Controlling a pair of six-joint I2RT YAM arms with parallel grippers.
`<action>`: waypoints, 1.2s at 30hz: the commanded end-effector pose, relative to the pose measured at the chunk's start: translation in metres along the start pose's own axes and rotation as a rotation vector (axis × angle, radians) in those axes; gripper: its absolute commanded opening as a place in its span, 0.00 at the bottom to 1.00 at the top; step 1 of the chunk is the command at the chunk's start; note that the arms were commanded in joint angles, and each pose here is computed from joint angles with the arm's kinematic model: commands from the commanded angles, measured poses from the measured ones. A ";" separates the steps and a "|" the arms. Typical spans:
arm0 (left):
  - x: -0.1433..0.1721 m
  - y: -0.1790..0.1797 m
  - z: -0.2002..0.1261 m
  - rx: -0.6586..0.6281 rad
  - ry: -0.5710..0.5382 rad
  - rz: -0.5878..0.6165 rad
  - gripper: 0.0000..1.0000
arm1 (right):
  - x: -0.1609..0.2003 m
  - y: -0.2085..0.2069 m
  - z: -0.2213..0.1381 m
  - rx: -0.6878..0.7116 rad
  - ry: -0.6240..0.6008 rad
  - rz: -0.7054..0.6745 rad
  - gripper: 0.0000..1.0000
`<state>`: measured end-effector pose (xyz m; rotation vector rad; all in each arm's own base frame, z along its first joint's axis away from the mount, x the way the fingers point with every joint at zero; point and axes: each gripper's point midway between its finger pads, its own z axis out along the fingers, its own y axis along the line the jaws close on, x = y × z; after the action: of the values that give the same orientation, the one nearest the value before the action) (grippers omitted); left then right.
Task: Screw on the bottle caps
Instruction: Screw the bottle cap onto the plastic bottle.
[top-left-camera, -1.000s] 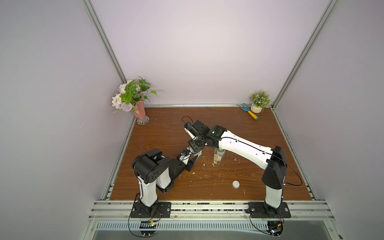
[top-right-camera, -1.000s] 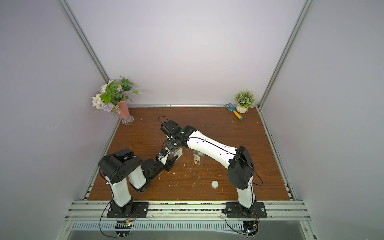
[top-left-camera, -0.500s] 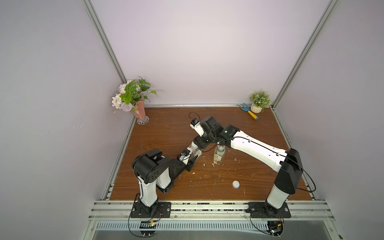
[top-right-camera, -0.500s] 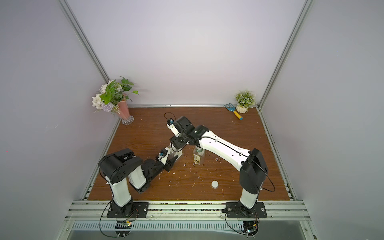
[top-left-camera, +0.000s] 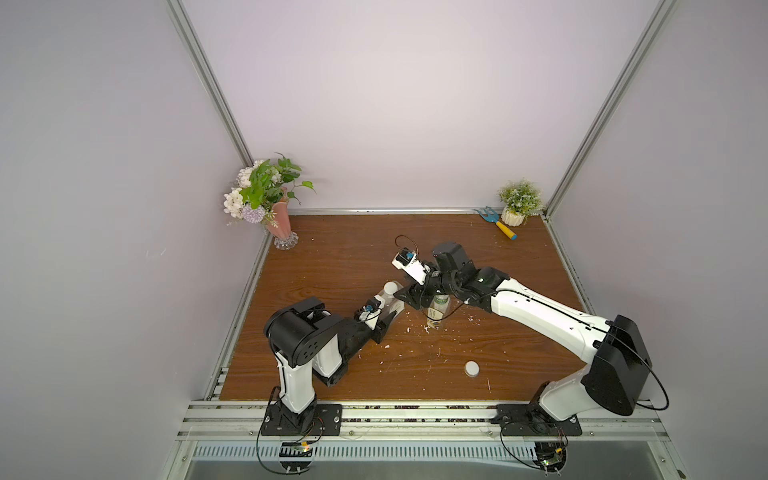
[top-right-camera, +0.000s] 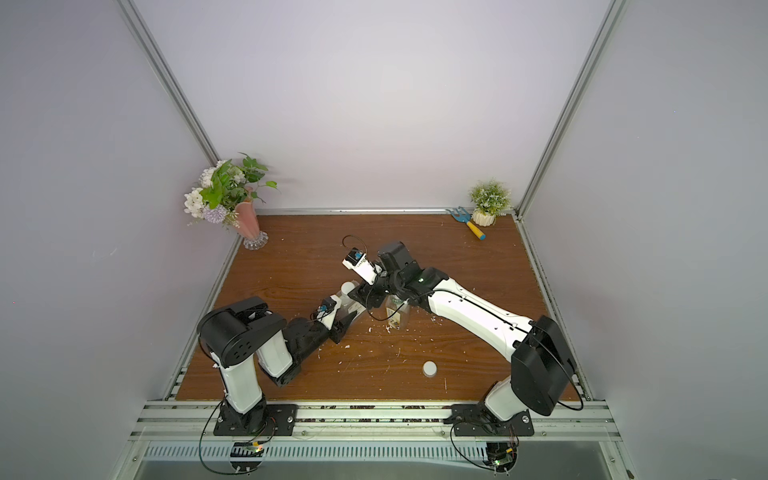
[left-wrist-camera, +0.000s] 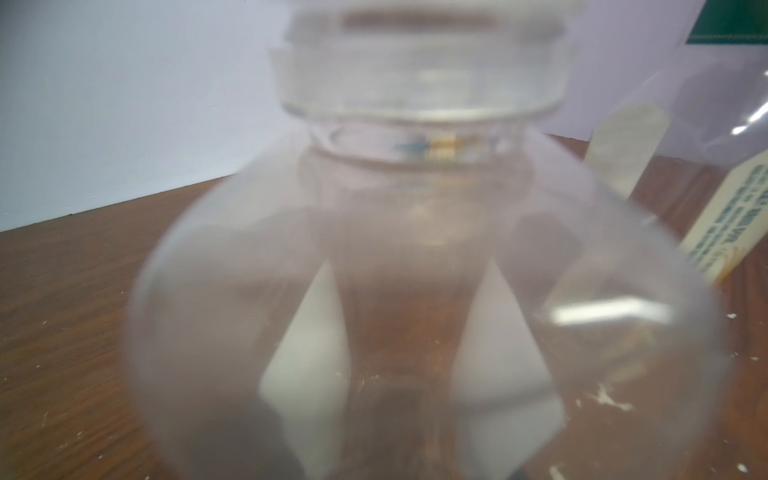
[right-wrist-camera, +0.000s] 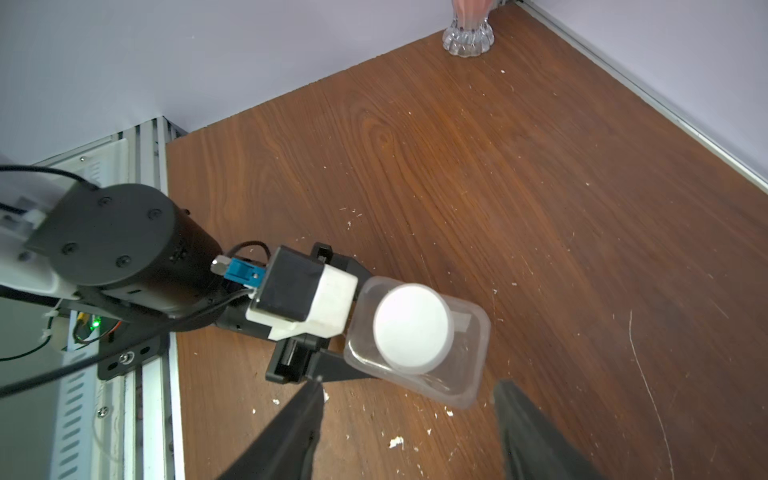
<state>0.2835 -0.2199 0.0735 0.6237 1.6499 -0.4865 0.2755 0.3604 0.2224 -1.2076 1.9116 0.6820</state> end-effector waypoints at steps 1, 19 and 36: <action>-0.008 -0.008 0.001 0.035 -0.039 0.013 0.26 | -0.026 0.003 0.002 -0.039 -0.064 -0.066 0.69; -0.008 -0.008 0.000 0.036 -0.039 0.016 0.25 | -0.011 -0.007 0.027 -0.031 0.024 -0.073 0.61; -0.009 -0.006 -0.002 0.027 -0.033 0.005 0.25 | -0.003 -0.009 0.036 -0.007 0.068 -0.063 0.51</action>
<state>0.2827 -0.2209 0.0736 0.6281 1.6489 -0.4936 0.2905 0.3810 0.1915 -1.3178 1.9435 0.6474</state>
